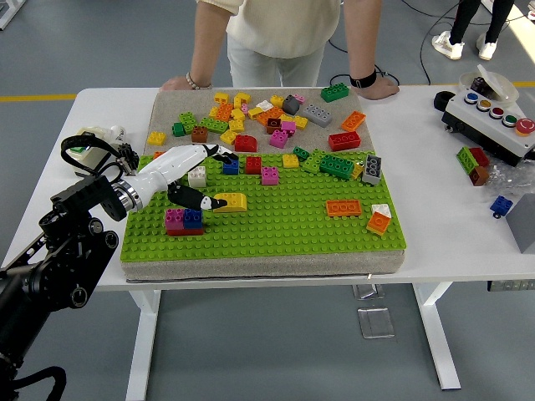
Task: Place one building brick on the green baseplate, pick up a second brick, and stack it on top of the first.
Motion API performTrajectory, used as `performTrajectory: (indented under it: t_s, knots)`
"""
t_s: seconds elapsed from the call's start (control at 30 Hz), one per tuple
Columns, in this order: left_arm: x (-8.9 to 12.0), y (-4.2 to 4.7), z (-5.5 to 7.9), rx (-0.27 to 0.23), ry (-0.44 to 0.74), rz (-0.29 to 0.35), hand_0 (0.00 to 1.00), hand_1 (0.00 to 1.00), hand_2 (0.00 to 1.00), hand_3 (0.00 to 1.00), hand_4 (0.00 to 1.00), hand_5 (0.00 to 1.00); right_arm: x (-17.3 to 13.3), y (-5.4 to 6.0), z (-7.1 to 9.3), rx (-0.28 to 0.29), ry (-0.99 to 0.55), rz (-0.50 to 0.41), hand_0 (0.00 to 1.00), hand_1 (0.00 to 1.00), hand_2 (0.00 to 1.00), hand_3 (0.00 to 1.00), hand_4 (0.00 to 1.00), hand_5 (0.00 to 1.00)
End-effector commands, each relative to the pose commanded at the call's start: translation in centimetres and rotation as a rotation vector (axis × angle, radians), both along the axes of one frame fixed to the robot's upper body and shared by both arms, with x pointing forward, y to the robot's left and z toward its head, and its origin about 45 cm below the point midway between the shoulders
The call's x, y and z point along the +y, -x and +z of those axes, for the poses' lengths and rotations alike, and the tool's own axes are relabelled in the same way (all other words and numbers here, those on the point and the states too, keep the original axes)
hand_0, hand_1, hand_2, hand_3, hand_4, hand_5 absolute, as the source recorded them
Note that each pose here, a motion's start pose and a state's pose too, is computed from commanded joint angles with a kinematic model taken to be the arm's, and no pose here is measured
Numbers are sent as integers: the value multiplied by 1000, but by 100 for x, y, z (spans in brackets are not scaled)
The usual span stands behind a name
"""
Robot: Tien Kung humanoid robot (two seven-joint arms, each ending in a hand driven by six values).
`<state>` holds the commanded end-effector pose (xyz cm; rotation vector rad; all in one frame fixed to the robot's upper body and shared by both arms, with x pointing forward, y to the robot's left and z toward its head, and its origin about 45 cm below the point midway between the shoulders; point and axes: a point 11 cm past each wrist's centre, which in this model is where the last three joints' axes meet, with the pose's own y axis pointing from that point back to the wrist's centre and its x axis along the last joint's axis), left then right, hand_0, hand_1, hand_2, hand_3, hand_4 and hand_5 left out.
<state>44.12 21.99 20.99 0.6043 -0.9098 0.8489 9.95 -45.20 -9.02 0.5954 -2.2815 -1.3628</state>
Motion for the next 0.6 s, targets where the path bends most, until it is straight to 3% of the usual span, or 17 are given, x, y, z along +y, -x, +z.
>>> performTrajectory:
  t_s: [0.07,0.1,0.3,0.47,0.5,0.6]
  knots:
    - [-1,-5,-9,-2,3,5,827,763,704,661,711,101,-4,-2,2,-1,0,-2,741,660,713,602,922,504]
    - [0,-8,-11,-3,4,8,817,745,673,629,641,56,-6,-4,3,-2,0,-2,741,660,713,602,922,504]
    - [-4,-13,-22,-7,11,16,804,735,650,608,609,32,-10,-4,5,-1,3,-6,741,660,713,602,922,505]
    - [-11,-10,-28,-2,16,15,804,735,650,608,609,32,-13,-3,6,0,5,-6,741,660,713,602,922,505]
    - [-13,-9,-29,-1,16,14,814,744,663,625,665,68,-13,-3,7,0,5,-6,741,660,713,602,922,504]
    - [-23,-6,-34,5,19,12,814,744,663,625,665,68,-16,-2,7,-1,6,-7,741,660,713,602,922,504]
